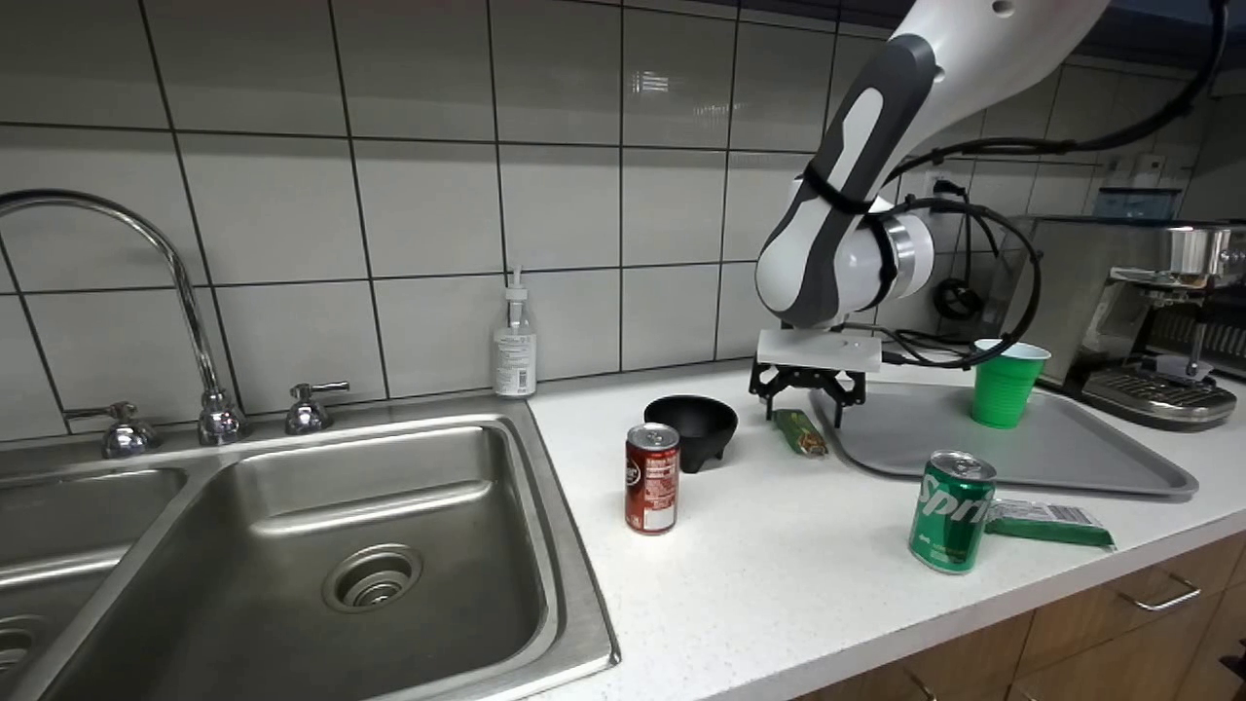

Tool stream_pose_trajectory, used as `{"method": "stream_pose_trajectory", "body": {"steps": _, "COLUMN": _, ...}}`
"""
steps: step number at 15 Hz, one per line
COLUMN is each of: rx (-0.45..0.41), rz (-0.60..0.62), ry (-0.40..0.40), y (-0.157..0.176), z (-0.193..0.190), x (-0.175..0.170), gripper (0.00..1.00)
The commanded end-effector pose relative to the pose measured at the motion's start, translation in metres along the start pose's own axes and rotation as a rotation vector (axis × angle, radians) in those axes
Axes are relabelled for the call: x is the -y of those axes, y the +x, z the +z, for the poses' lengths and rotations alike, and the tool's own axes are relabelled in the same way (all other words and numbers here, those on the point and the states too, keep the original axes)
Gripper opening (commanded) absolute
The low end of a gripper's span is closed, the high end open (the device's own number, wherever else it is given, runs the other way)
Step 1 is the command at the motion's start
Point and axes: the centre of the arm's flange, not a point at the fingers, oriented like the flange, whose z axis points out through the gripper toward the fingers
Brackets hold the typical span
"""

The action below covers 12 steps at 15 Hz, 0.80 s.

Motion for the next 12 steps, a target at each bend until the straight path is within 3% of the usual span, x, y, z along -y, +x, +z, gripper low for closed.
{"method": "stream_pose_trajectory", "body": {"steps": 1, "rx": 0.012, "rz": -0.004, "ry": 0.023, "y": 0.0126, "z": 0.0081, "x": 0.0051, "gripper": 1.00}}
{"method": "stream_pose_trajectory", "body": {"steps": 5, "rx": 0.011, "rz": 0.000, "ry": 0.024, "y": 0.0151, "z": 0.0111, "x": 0.0064, "gripper": 0.98}}
{"method": "stream_pose_trajectory", "body": {"steps": 6, "rx": 0.010, "rz": 0.001, "ry": 0.025, "y": 0.0154, "z": 0.0115, "x": 0.0065, "gripper": 0.74}}
{"method": "stream_pose_trajectory", "body": {"steps": 8, "rx": 0.011, "rz": 0.004, "ry": 0.025, "y": 0.0154, "z": 0.0120, "x": 0.0061, "gripper": 0.69}}
{"method": "stream_pose_trajectory", "body": {"steps": 12, "rx": 0.011, "rz": 0.007, "ry": 0.025, "y": 0.0150, "z": 0.0116, "x": 0.0044, "gripper": 0.34}}
